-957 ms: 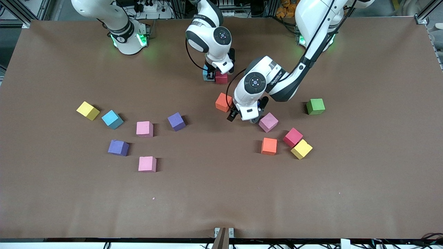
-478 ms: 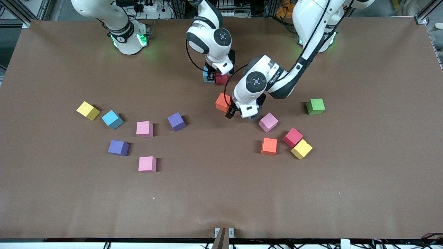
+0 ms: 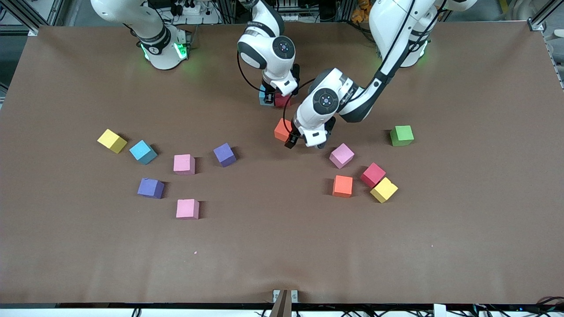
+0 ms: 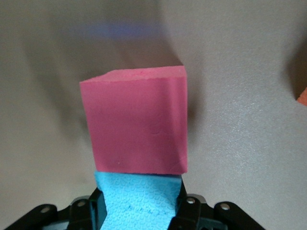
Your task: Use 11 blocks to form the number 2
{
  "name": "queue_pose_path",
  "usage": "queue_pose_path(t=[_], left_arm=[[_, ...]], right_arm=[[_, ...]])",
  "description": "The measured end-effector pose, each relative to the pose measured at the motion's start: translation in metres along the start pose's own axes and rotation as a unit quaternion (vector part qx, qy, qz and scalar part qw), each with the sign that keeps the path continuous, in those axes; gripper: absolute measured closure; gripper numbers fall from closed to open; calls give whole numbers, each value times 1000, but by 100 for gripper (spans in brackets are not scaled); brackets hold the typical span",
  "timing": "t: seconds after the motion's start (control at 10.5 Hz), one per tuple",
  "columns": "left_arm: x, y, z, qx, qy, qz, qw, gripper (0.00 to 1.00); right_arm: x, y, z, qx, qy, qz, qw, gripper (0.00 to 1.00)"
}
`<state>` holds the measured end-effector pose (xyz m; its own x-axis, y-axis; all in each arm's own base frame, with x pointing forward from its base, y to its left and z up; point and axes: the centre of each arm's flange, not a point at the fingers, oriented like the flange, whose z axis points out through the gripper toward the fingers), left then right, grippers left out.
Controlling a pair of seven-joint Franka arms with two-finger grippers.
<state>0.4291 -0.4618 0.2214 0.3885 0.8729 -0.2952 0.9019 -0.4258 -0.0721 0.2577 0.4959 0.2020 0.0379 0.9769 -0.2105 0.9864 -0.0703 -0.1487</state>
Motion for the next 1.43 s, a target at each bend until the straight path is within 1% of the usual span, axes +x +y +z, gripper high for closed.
queue_pose_path(t=[0.1,0.29,0.38,0.67,0.96,1.34,1.43], left_arm=[[-3,-2,2,2,0,1,1000,0],[-9,-6,5,6,-5,-2,1000,0],[-12,-8,6,8,-7,-1,1000,0],[-18,-16,16,17,-5,4,1000,0],[-18,-17,26,17,-7,3,1000,0],[-20,-19,38,15,-9,5,1000,0],[-22,-19,39,14,-10,6,1000,1]], right_arm=[[1,0,0,-3,0,-2,1000,36],[1,1,0,-10,-2,-7,1000,9],[2,1,-2,-10,-2,-8,1000,0],[-1,-1,-20,-9,-10,-8,1000,0],[-10,-6,-41,-10,-13,-7,1000,0],[-30,-15,-51,-13,-13,-7,1000,0],[-34,-18,-51,-13,-15,-7,1000,0]])
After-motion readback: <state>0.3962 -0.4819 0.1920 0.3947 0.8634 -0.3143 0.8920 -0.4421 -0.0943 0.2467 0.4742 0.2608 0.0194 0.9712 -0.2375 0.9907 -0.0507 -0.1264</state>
